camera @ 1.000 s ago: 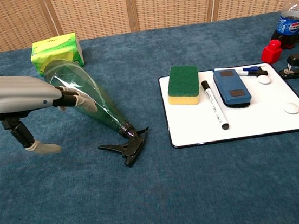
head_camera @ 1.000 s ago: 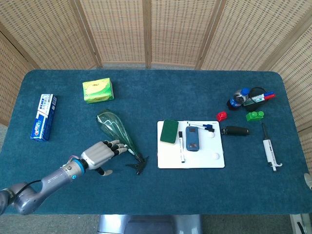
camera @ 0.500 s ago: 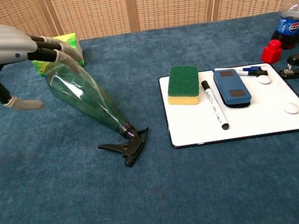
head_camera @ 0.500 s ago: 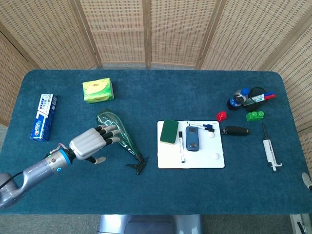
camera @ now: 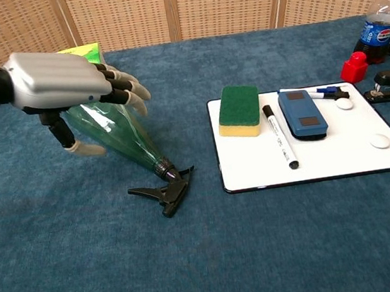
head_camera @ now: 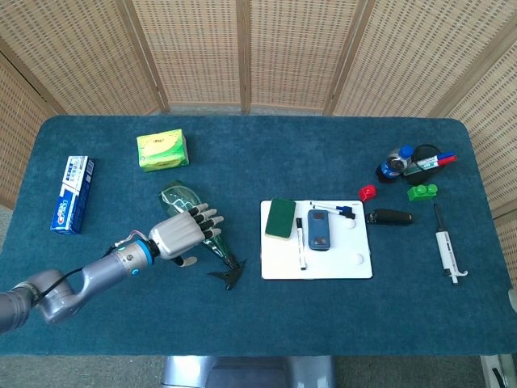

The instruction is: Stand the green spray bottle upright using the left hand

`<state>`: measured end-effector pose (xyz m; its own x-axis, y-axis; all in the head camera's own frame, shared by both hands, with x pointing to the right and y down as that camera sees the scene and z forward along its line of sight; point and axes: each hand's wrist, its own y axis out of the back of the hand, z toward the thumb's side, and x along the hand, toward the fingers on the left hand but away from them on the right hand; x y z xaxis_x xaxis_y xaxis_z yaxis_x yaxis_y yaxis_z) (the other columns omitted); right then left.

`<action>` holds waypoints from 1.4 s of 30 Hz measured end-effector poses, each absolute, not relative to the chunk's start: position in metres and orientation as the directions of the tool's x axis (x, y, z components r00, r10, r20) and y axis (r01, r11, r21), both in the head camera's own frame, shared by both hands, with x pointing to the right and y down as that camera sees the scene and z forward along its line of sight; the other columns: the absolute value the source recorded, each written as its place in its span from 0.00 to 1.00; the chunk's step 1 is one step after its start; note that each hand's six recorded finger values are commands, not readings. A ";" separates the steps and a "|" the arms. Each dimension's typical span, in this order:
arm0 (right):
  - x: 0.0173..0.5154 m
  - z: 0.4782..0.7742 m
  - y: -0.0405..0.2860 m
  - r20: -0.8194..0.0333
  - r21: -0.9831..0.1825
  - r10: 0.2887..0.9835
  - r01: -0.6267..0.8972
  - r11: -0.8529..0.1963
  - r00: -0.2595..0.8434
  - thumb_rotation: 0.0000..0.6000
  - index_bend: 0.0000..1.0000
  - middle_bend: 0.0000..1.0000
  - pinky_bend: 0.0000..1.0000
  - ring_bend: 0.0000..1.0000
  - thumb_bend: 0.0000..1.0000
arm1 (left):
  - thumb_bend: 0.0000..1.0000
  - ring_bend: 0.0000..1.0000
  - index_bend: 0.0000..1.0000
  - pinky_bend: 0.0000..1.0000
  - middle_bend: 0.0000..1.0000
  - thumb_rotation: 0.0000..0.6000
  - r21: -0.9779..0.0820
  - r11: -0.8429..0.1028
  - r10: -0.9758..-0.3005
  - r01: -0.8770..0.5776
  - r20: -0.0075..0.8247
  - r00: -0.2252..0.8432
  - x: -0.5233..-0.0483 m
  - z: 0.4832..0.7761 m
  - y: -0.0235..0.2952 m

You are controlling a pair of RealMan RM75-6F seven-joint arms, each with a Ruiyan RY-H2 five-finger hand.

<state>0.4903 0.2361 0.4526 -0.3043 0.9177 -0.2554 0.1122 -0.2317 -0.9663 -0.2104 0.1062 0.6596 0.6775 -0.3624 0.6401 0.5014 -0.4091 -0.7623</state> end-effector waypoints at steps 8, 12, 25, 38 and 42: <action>0.493 0.450 0.238 -0.249 -0.968 0.917 0.113 -0.224 -0.313 1.00 0.25 0.30 0.06 0.01 0.31 | 0.37 0.00 0.17 0.09 0.01 0.64 -0.759 -0.370 -0.352 0.535 0.648 0.675 -0.194 0.673 0.109; 0.494 0.449 0.240 -0.246 -0.969 0.916 0.114 -0.221 -0.318 1.00 0.24 0.30 0.06 0.01 0.31 | 0.37 0.00 0.17 0.09 0.01 0.63 -0.754 -0.345 -0.342 0.559 0.656 0.673 -0.188 0.681 0.112; 0.500 0.445 0.246 -0.239 -0.970 0.910 0.113 -0.213 -0.338 1.00 0.24 0.30 0.06 0.01 0.31 | 0.37 0.00 0.17 0.09 0.01 0.63 -0.730 -0.342 -0.329 0.591 0.682 0.653 -0.177 0.703 0.118; 0.504 0.443 0.248 -0.233 -0.972 0.907 0.114 -0.206 -0.350 1.00 0.24 0.30 0.06 0.01 0.31 | 0.37 0.12 0.30 0.25 0.18 0.86 -0.751 -0.332 -0.341 0.571 0.660 0.669 -0.165 0.710 0.123; 0.505 0.442 0.248 -0.230 -0.973 0.907 0.115 -0.201 -0.352 1.00 0.24 0.30 0.06 0.01 0.31 | 0.37 0.29 0.41 0.32 0.33 1.00 -0.756 -0.325 -0.345 0.568 0.654 0.673 -0.164 0.712 0.124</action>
